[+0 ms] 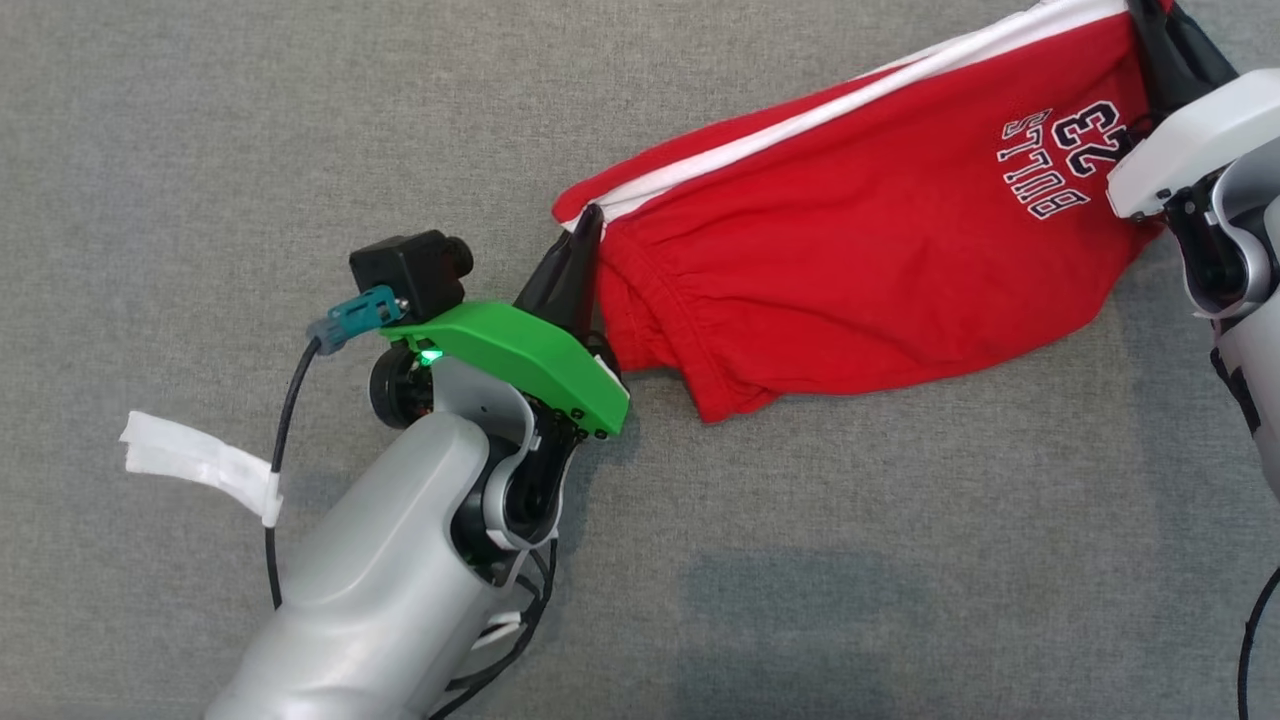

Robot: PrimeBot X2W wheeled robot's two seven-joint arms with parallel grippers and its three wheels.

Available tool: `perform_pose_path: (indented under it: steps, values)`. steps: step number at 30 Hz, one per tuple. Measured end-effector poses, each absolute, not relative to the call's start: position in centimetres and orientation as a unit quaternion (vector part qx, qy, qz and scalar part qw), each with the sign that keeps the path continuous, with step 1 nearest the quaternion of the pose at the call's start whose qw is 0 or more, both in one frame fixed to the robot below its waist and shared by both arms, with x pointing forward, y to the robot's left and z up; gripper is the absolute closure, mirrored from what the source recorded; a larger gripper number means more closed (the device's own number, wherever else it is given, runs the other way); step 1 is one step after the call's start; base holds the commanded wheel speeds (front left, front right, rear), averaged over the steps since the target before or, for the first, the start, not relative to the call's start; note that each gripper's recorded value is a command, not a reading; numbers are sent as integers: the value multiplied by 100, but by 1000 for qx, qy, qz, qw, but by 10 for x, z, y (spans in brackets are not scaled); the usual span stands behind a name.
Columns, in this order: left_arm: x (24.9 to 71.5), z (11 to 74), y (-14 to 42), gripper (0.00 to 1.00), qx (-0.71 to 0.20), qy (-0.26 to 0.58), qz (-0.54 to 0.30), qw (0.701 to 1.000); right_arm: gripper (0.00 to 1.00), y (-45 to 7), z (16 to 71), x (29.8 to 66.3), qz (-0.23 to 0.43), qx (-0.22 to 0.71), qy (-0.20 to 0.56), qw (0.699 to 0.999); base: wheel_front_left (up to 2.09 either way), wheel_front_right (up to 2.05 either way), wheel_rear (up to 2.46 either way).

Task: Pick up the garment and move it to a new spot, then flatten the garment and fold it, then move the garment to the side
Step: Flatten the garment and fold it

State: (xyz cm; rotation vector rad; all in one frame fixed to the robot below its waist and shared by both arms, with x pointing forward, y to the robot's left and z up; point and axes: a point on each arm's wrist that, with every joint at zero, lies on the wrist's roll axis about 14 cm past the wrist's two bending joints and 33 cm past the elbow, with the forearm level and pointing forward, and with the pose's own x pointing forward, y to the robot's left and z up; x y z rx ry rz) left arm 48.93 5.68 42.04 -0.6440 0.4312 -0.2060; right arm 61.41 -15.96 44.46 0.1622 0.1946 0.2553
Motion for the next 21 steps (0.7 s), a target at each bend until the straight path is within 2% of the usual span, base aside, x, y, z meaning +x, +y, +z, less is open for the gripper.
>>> perform_pose_path:
  steps: [5,6,8,9,10,11,12,13,14,15,21]
  values:
    - [493,409,52,100,-311,224,-103,918,100,-156,428,620,131,71,117,982,0,0,0]
    - [493,407,51,100,-309,226,-104,918,96,-155,425,620,132,69,121,981,0,0,0]
    - [495,404,50,100,-306,229,-105,918,64,-153,421,621,134,69,127,980,0,0,0]
    - [495,403,50,87,-302,230,-106,919,11,-152,420,622,135,69,126,980,0,0,0]
    - [496,403,49,70,-296,229,-110,921,0,-151,419,622,136,69,128,980,0,0,0]
    - [497,403,49,58,-290,227,-113,923,0,-149,417,621,139,68,131,979,0,0,0]
    - [498,403,48,51,-283,227,-116,925,0,-147,416,621,143,65,133,979,0,0,0]
    - [498,403,47,36,-277,227,-121,926,0,-146,417,620,146,61,133,978,0,0,0]
    - [497,403,46,13,-273,227,-124,927,0,-145,418,620,149,61,131,978,0,0,0]
    - [497,403,46,0,-269,226,-126,928,0,-143,419,619,152,62,130,978,0,0,0]
    - [488,407,48,0,-258,228,-135,929,0,-131,438,608,174,72,113,976,0,0,0]
